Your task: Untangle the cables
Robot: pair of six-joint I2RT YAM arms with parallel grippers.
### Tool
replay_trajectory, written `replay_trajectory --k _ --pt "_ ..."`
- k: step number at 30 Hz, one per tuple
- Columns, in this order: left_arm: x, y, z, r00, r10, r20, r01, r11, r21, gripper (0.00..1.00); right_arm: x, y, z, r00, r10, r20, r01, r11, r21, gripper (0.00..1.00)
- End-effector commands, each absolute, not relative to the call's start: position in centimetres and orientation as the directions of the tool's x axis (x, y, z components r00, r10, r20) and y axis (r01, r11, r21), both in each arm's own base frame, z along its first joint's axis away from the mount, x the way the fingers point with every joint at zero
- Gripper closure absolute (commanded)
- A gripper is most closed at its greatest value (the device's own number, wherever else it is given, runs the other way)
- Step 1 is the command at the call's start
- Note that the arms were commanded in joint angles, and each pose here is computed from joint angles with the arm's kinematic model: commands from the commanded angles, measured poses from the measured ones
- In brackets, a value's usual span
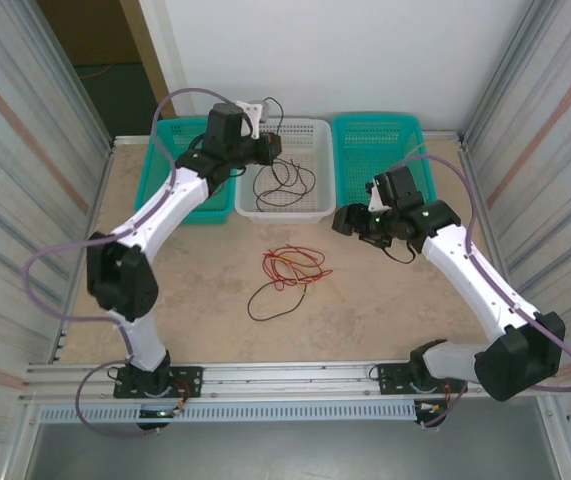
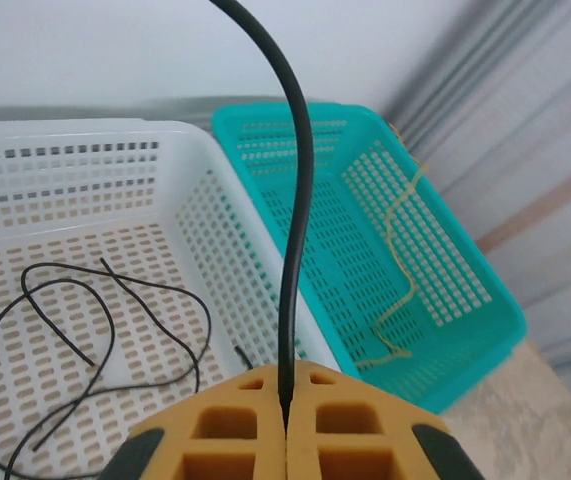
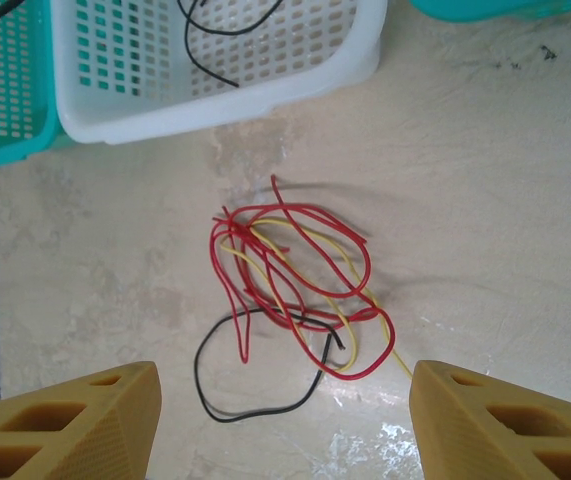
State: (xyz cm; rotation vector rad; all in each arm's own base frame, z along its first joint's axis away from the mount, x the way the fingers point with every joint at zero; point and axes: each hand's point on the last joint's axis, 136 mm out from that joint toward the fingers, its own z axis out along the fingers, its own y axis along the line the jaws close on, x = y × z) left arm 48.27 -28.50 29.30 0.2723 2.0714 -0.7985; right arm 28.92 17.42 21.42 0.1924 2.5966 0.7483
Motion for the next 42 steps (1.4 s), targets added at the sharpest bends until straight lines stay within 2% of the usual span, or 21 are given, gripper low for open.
replay_trajectory --k 1,3,4,5,6,8,11,13,18,21,25,32,37,42 --pt "49.1 -30.3 29.7 -0.644 -0.158 -0.749 0.46 0.702 -0.543 1.0 28.4 17.2 22.3 -0.886 0.267 -0.38 0.018 0.837 0.547 0.35" --pt "49.7 -30.7 28.3 -0.666 -0.152 -0.73 0.448 0.701 -0.555 1.0 28.3 17.2 22.0 -0.887 0.266 -0.377 0.02 0.838 0.545 0.35" --pt "49.8 -30.8 27.6 -0.677 -0.148 -0.721 0.442 0.701 -0.559 0.9 28.2 17.1 21.9 -0.888 0.266 -0.375 0.022 0.84 0.543 0.35" --pt "49.9 -30.9 26.8 -0.689 -0.143 -0.71 0.434 0.704 -0.562 0.74 28.3 17.1 21.7 -0.889 0.265 -0.374 0.023 0.842 0.54 0.35" --pt "49.9 -30.9 26.1 -0.7 -0.138 -0.701 0.424 0.71 -0.562 0.62 28.3 17.1 21.6 -0.891 0.263 -0.37 0.026 0.843 0.537 0.35" --pt "49.7 -30.8 25.2 -0.711 -0.128 -0.691 0.416 0.717 -0.56 0.47 28.3 17.2 21.1 -0.895 0.26 -0.361 0.029 0.845 0.535 0.35" --pt "49.0 -30.1 25.2 -0.696 -0.129 -0.706 0.415 0.73 -0.543 0.36 28.2 17.6 20.3 -0.906 0.249 -0.343 0.03 0.845 0.534 0.35" --pt "48.5 -29.5 25.6 -0.68 -0.128 -0.722 0.413 0.747 -0.522 0.32 28.0 18.0 19.3 -0.917 0.235 -0.324 0.031 0.85 0.526 0.35" --pt "46.1 -28.1 27.5 -0.667 -0.133 -0.733 0.415 0.751 -0.514 0.34 27.7 19.2 16.5 -0.943 0.181 -0.278 0.022 0.87 0.492 0.36" --pt "43.3 -27.4 28.3 -0.669 -0.146 -0.729 0.425 0.729 -0.536 0.37 27.8 20.0 14.8 -0.959 0.129 -0.254 -0.001 0.89 0.457 0.39" --pt "38.1 -26.7 28.3 -0.664 -0.131 -0.736 0.455 0.71 -0.537 0.42 28.3 20.6 12.7 -0.969 0.074 -0.234 -0.026 0.917 0.397 0.45" --pt "29.3 -26.4 27.0 -0.659 -0.065 -0.75 0.527 0.672 -0.521 0.42 28.8 21.4 9.5 -0.974 0.044 -0.224 -0.045 0.925 0.378 0.48" --pt "27.6 -25.7 26.0 -0.687 -0.127 -0.716 0.481 0.659 -0.578 0.44 30.2 22.7 7.3 -0.977 0.042 -0.211 -0.044 0.921 0.387 0.55" --pt "27.4 -25.2 26.0 -0.685 -0.131 -0.717 0.47 0.673 -0.572 0.46 31.1 23.0 5.6 -0.975 0.029 -0.221 -0.046 0.944 0.327 0.59"
